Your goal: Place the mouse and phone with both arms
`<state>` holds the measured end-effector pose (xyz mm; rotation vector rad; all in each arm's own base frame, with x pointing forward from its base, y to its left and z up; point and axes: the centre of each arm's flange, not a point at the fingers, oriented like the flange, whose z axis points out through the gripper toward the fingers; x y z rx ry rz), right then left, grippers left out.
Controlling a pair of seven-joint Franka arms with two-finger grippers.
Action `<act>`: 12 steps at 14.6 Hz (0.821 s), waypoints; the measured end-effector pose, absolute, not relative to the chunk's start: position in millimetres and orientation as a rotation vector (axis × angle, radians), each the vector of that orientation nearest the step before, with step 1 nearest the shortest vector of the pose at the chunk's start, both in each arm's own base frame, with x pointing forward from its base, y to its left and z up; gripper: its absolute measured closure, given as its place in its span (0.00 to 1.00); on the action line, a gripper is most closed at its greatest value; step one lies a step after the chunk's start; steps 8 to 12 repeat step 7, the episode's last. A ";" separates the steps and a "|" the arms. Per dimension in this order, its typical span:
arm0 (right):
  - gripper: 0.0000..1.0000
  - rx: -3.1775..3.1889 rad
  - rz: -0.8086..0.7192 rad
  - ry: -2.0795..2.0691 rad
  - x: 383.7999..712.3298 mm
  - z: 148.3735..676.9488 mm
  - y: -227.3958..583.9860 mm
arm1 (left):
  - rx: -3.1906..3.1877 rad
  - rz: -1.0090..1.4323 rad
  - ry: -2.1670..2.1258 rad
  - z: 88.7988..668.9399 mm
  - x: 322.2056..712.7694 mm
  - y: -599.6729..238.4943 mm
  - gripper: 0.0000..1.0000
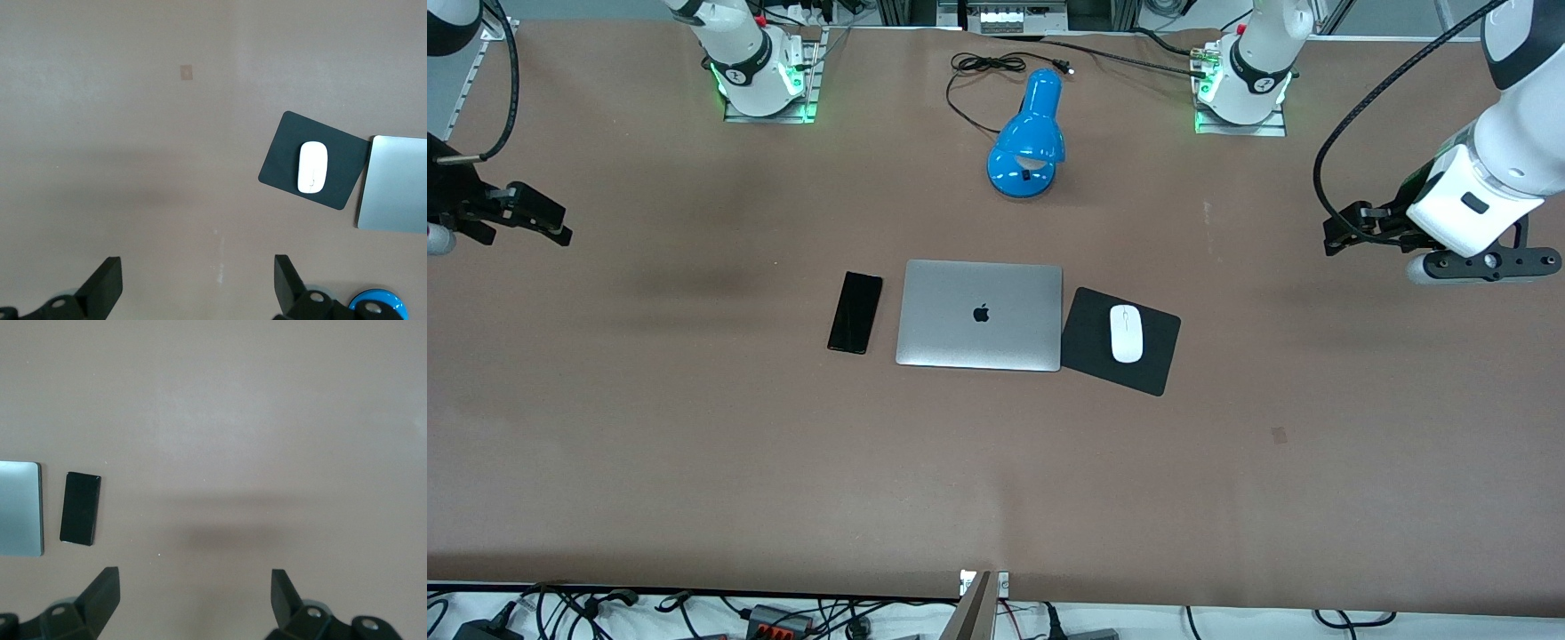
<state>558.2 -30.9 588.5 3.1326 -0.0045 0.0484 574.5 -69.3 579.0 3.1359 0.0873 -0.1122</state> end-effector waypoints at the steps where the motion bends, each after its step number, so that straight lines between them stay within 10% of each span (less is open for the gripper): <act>1: 0.00 3.133 0.049 -0.004 556.6 590.6 -30.4 | 3.136 -0.112 0.087 579.0 574.5 -69.4 0.00; 12: 0.00 3.133 0.050 0.008 555.4 592.6 -26.4 | 3.136 -0.112 0.088 579.0 574.6 -68.9 0.00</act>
